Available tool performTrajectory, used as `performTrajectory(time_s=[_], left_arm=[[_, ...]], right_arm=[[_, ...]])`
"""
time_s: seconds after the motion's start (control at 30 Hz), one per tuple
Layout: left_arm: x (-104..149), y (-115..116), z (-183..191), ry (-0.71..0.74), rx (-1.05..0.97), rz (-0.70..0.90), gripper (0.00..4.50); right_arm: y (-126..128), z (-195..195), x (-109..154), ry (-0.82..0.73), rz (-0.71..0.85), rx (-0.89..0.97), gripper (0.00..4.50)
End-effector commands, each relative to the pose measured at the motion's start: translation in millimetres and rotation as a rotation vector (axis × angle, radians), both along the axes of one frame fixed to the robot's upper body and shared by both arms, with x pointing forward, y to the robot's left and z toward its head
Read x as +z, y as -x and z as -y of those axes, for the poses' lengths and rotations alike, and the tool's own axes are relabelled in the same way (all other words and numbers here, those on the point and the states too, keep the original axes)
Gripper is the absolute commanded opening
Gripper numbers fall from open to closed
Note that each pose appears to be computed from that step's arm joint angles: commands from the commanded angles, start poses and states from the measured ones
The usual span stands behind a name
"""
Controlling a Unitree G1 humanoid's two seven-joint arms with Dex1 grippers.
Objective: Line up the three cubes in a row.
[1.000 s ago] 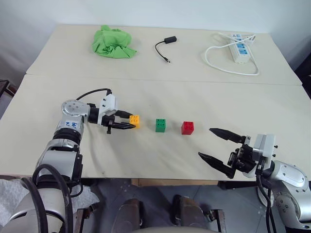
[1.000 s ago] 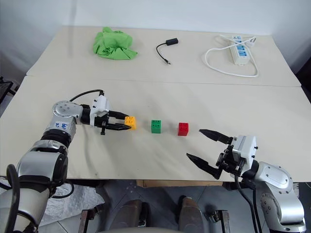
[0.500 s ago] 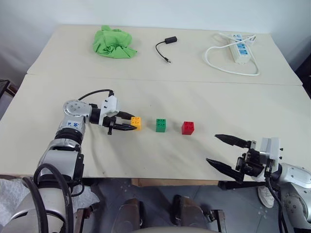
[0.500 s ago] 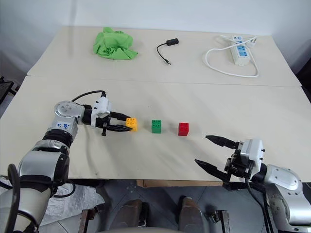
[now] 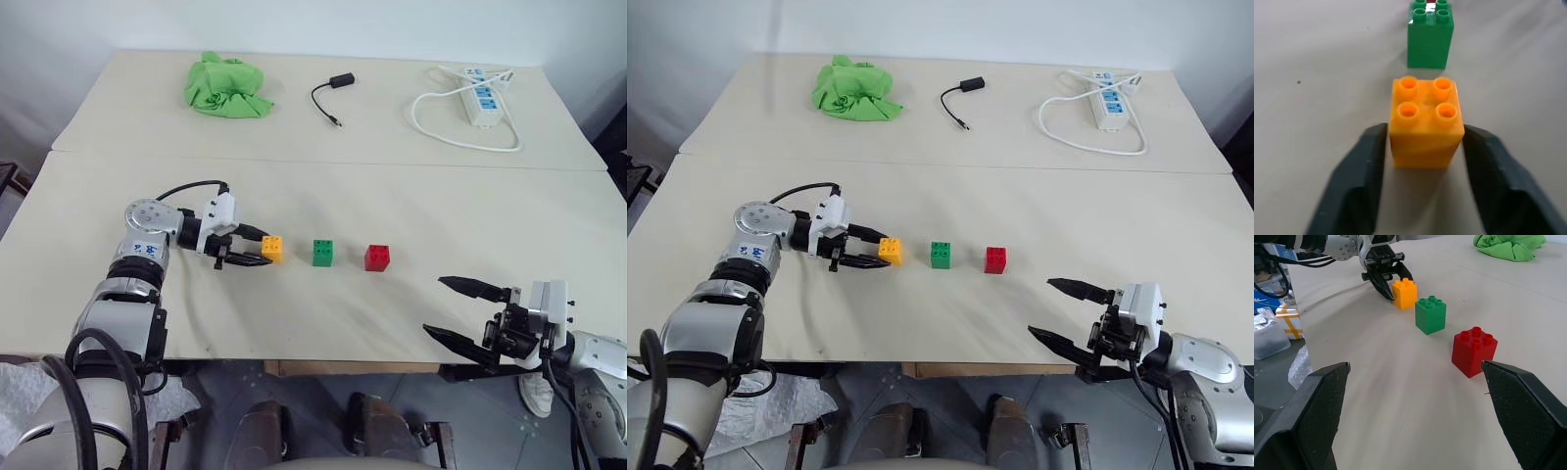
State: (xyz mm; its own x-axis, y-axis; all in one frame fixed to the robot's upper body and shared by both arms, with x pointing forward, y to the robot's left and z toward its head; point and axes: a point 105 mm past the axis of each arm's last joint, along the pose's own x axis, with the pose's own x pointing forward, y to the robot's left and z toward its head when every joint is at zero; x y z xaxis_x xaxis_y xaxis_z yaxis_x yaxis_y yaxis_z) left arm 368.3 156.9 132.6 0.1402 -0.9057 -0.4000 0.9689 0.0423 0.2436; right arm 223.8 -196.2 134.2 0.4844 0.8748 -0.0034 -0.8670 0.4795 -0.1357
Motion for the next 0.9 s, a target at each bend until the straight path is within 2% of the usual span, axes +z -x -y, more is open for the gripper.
performTrajectory(time_s=[0.03, 0.07, 0.23, 0.3, 0.4, 0.53, 0.7, 0.9], left_arm=[[15.7, -0.9, -13.9, 0.029, 0.026, 0.049, 3.69], [16.1, 1.1, -19.3, 0.027, 0.027, 0.048, 3.96], [17.1, 19.7, -63.3, 0.035, 0.088, 0.048, 3.96], [17.4, 28.2, -73.2, 0.034, 0.095, 0.095, 3.96], [16.6, 47.1, -85.8, 0.083, 0.129, 0.079, 3.96], [28.5, 60.7, -80.6, 0.186, 0.185, 0.115, 3.96], [26.1, 85.1, -74.2, 0.205, 0.198, 0.078, 3.96], [22.8, 84.5, -74.5, 0.257, 0.253, 0.139, 3.96]], right_arm=[[-0.9, -1.0, 4.6, -0.009, 0.021, 0.014, 4.5], [-1.2, -1.5, 4.5, -0.009, 0.019, 0.02, 4.5], [-6.6, -2.0, 6.4, -0.008, 0.018, 0.061, 4.5], [-7.9, -1.2, 8.3, -0.016, 0.017, 0.078, 4.5], [-15.2, 3.1, 10.0, -0.028, 0.026, 0.085, 4.5], [-28.0, 5.4, 17.8, -0.03, 0.078, 0.098, 4.5], [-32.4, 3.8, 16.7, 0.003, 0.107, 0.141, 4.5], [-39.6, 6.1, 15.4, 0.02, 0.109, 0.178, 4.5]])
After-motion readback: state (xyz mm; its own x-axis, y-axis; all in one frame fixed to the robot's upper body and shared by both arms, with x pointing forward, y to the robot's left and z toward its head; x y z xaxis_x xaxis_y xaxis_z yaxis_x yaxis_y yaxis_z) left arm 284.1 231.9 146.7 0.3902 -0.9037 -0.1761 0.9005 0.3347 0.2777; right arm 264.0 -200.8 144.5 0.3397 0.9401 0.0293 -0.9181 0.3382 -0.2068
